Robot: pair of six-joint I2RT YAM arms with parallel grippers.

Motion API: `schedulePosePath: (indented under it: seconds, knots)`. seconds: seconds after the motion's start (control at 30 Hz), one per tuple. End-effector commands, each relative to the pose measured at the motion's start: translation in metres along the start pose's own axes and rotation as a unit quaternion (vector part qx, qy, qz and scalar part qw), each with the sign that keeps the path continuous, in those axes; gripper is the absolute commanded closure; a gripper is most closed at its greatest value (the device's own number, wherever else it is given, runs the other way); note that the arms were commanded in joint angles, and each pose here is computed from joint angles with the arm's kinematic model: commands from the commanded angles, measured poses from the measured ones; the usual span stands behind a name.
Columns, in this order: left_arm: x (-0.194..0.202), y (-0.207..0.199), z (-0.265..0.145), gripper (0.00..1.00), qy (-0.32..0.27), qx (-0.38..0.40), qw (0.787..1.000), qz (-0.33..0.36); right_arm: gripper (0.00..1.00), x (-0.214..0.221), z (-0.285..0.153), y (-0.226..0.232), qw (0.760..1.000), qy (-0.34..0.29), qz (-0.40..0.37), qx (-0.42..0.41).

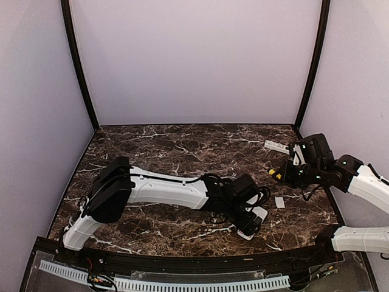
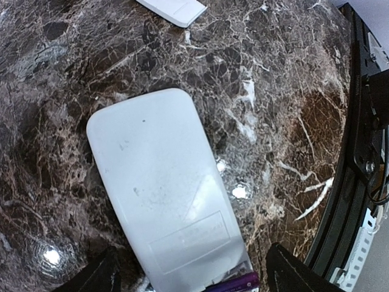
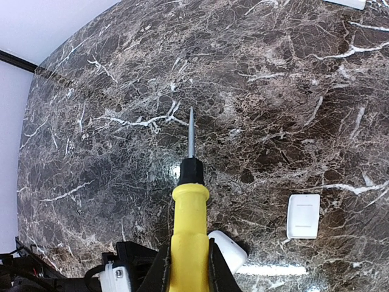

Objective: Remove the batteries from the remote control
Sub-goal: Move the remote control without the battery cover to the center of the board.

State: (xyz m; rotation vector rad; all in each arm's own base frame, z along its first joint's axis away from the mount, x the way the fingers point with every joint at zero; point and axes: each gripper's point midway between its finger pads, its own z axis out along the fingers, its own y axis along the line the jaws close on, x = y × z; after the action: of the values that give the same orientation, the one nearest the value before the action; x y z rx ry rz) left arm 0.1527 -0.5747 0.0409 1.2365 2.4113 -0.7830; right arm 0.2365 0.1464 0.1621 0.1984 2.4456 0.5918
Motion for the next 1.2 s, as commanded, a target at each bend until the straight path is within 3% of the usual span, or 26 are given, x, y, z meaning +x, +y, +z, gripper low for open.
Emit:
schedulePosePath:
  seconds: [0.0, 0.4, 0.53, 0.67, 0.77, 0.87, 1.17]
  knots:
    - [0.008, -0.002, 0.007, 0.18, 0.025, -0.029, 0.999, 0.027, 1.0, -0.006, 0.0, 0.003, 1.0, -0.013, 0.004, -0.009]
    - [0.012, 0.022, 0.012, 0.24, 0.032, -0.133, 0.99, 0.043, 1.0, -0.008, 0.003, 0.005, 1.0, -0.014, 0.006, -0.012]
    - [0.014, 0.03, 0.011, 0.3, 0.034, -0.154, 0.987, 0.043, 1.0, -0.009, 0.004, 0.006, 1.0, -0.015, 0.006, -0.012]
    - [0.014, 0.035, 0.005, 0.42, 0.029, -0.171, 0.984, 0.032, 1.0, -0.01, 0.004, 0.007, 1.0, -0.016, 0.005, -0.013]
    - [0.012, 0.043, -0.001, 0.54, 0.021, -0.175, 0.984, 0.005, 1.0, -0.01, 0.004, 0.007, 1.0, -0.016, 0.005, -0.013]
    - [0.005, 0.052, -0.012, 0.6, 0.005, -0.157, 0.987, -0.035, 1.0, -0.01, 0.003, 0.007, 1.0, -0.017, 0.006, -0.014]
    - [-0.015, 0.109, -0.068, 0.65, -0.061, -0.155, 0.978, -0.125, 1.0, -0.009, 0.002, 0.015, 0.999, -0.012, -0.001, -0.038]
